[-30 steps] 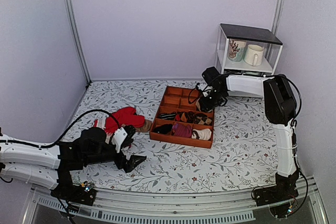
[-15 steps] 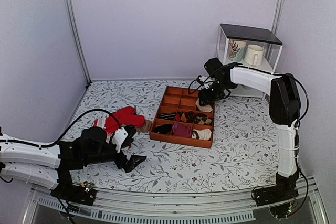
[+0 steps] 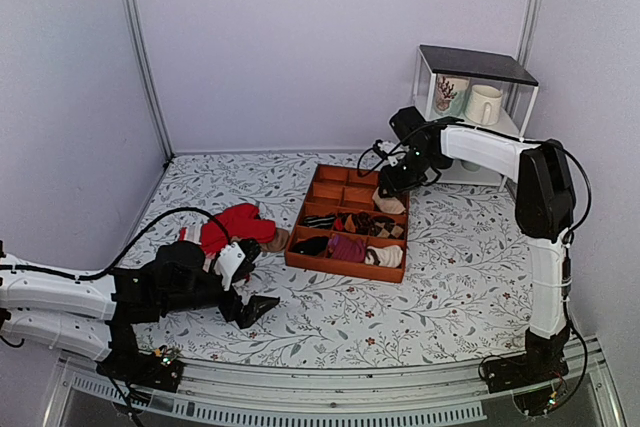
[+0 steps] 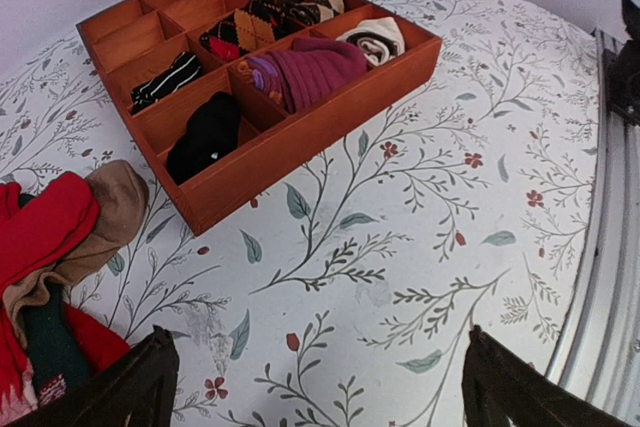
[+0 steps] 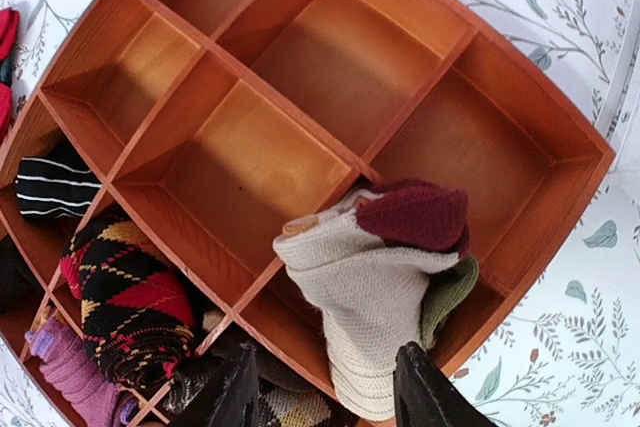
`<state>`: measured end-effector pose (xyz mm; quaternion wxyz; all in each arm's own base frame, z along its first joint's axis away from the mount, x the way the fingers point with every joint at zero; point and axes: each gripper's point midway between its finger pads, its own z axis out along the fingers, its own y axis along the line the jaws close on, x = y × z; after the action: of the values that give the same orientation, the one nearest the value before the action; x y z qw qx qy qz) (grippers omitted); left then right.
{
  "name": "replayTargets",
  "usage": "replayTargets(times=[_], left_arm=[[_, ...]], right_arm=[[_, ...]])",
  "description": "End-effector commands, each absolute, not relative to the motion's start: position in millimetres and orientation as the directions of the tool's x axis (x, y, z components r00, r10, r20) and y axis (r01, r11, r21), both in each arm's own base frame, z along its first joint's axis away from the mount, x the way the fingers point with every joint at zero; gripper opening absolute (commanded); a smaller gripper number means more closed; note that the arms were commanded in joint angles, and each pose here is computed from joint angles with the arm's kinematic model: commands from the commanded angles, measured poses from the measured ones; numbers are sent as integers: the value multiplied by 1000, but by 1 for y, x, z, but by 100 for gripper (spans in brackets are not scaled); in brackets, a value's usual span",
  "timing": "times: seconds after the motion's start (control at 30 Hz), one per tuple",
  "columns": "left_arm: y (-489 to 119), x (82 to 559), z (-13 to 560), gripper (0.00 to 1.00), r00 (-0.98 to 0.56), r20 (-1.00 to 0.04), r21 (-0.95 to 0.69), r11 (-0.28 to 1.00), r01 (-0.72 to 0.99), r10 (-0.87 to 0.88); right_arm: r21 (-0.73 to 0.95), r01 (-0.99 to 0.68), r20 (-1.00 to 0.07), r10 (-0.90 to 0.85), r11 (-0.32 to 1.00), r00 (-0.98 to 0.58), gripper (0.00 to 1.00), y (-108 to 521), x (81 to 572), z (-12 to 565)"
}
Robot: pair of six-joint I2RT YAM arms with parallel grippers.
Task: Roll the socks
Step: Adjust the pair of socks at the center of the board.
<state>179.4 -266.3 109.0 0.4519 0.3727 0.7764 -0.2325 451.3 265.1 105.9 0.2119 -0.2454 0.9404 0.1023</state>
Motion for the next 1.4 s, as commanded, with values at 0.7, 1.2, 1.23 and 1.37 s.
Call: replayTargets(times=[0.7, 1.2, 1.23, 1.37], left_arm=[[-264, 182, 111, 100, -319, -879, -31, 624, 781, 354], [-264, 186, 113, 99, -333, -875, -32, 644, 764, 352], [-264, 187, 115, 100, -335, -875, -33, 648, 761, 349], [-264, 188, 121, 99, -336, -881, -42, 651, 758, 334]], right_arm=[[29, -498, -162, -487, 867, -858, 10, 242, 415, -23], [74, -458, -217, -434, 886, -874, 24, 260, 422, -6], [83, -462, -260, -428, 883, -866, 26, 265, 428, 11], [106, -471, -417, -391, 876, -820, 35, 277, 453, 80]])
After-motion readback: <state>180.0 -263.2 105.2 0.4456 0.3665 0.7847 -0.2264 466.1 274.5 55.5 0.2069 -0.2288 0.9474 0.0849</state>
